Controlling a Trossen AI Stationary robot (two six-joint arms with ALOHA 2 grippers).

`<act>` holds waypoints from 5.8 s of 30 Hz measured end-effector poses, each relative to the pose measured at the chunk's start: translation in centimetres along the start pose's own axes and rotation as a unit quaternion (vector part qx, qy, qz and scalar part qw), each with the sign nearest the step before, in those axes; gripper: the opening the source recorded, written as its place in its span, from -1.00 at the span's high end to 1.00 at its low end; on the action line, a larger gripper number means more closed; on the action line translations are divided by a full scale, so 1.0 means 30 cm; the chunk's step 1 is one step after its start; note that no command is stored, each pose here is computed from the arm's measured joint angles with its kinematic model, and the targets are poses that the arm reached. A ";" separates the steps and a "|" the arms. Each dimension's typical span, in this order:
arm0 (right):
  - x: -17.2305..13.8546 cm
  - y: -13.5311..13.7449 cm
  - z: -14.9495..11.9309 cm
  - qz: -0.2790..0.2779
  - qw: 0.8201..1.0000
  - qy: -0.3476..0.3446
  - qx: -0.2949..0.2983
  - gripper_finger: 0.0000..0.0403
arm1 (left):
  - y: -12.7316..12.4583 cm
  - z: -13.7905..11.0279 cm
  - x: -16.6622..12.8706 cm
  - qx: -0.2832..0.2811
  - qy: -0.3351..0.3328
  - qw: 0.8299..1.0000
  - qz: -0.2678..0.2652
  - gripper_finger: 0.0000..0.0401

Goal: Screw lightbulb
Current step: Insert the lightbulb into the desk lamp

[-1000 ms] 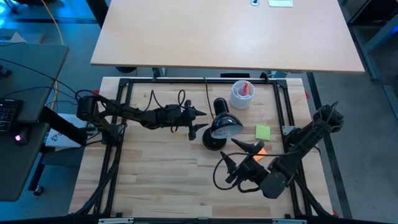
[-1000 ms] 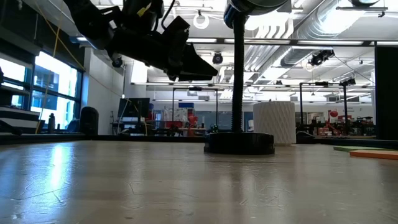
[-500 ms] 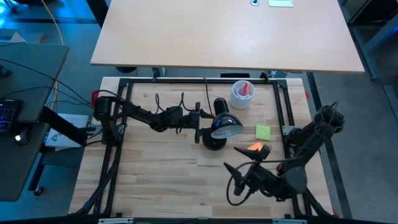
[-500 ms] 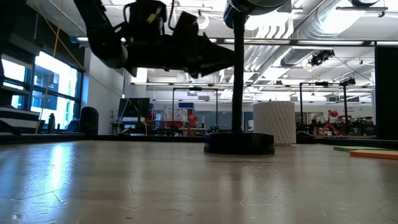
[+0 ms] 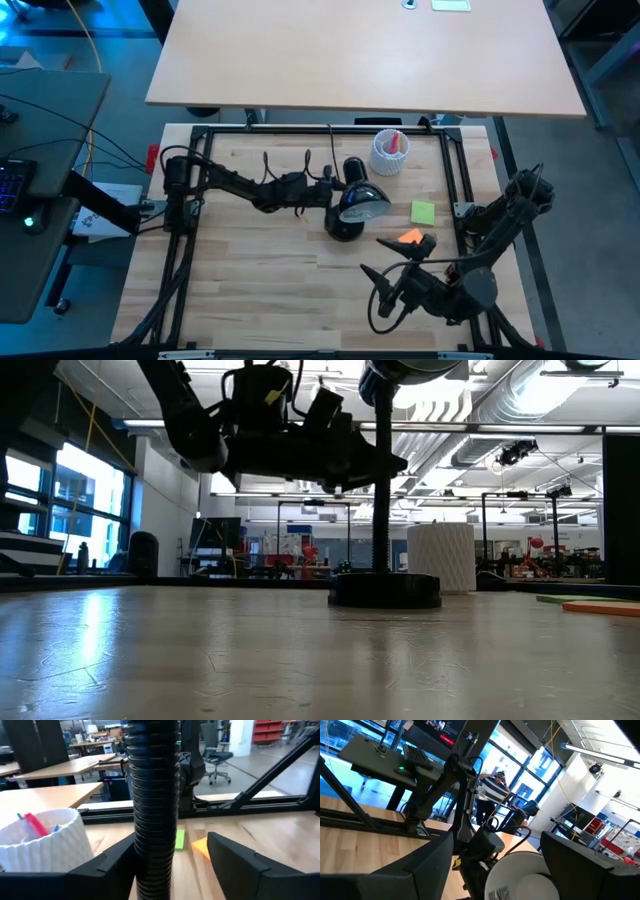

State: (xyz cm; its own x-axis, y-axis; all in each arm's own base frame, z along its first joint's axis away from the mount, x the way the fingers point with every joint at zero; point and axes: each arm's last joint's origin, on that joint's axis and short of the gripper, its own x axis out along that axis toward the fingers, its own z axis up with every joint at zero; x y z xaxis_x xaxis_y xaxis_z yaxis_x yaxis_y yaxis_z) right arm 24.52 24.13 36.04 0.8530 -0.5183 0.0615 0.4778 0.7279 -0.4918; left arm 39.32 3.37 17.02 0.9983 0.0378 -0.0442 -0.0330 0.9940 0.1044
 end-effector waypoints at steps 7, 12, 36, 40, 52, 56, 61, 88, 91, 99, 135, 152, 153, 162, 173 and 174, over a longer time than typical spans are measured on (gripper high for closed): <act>-0.027 0.009 0.000 0.011 1.000 -0.004 -0.001 -0.48 | -0.007 0.013 -0.009 0.004 0.029 0.999 0.028 0.33; -0.106 0.017 0.016 0.041 0.999 -0.022 0.000 -0.48 | -0.061 0.072 -0.042 0.027 0.071 0.995 0.062 0.79; -0.027 0.003 -0.006 0.008 0.999 0.009 -0.032 -0.48 | -0.301 0.100 -0.185 -0.052 0.111 0.974 0.192 0.74; -0.019 0.012 -0.019 0.007 1.000 0.015 -0.006 -0.48 | -0.301 0.103 -0.184 -0.043 0.105 0.975 0.192 0.73; -0.045 0.026 -0.021 0.032 0.998 0.003 0.054 -0.48 | -0.289 0.093 -0.182 -0.058 0.118 0.973 0.190 0.46; -0.044 0.026 -0.021 0.032 0.998 0.003 0.054 -0.48 | -0.285 0.091 -0.179 -0.063 0.120 0.976 0.170 0.22; -0.044 0.026 -0.021 0.032 0.998 0.003 0.054 -0.48 | -0.280 0.100 -0.184 -0.043 0.128 0.979 0.155 -0.10; -0.008 0.072 -0.103 0.097 0.995 0.020 -0.002 -0.48 | -0.200 0.268 -0.440 0.051 0.273 0.949 0.152 -0.35; 0.024 0.068 -0.124 0.084 0.993 0.031 -0.079 -0.48 | -0.190 0.268 -0.436 0.072 0.277 0.949 0.132 -0.35; 0.119 0.043 -0.185 0.034 0.966 0.081 -0.245 -0.48 | -0.081 0.177 -0.419 0.025 0.197 0.977 0.074 -0.35; 0.335 -0.035 -0.216 -0.017 0.956 0.122 -0.265 -0.48 | 0.128 0.273 -0.450 -0.037 -0.118 0.987 -0.105 -0.35; 0.331 -0.043 -0.173 -0.068 0.987 0.081 0.123 -0.48 | 0.054 0.279 -0.438 -0.031 -0.119 0.983 -0.139 -0.35; 0.326 -0.043 -0.167 -0.067 0.985 0.076 0.138 -0.48 | 0.053 0.278 -0.438 -0.029 -0.118 0.983 -0.139 -0.35; 0.253 -0.021 -0.116 -0.041 0.988 0.048 0.140 -0.48 | 0.049 0.259 -0.434 -0.035 -0.089 0.985 -0.142 -0.35; 0.182 0.033 -0.178 0.044 0.932 0.072 -0.352 -0.48 | 0.048 0.254 -0.433 -0.043 -0.081 0.986 -0.142 -0.35; 0.184 0.034 -0.182 0.047 0.927 0.073 -0.365 -0.48 | 0.048 0.254 -0.433 -0.044 -0.080 0.986 -0.142 -0.35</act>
State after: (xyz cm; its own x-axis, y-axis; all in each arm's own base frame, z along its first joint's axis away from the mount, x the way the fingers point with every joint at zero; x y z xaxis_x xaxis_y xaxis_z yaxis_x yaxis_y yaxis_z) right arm 28.55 19.55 31.13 0.8206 -0.5619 -0.1040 0.0870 0.3027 -0.9491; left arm 26.67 3.52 25.31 0.9624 -0.2534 0.0981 0.2523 0.9674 0.0237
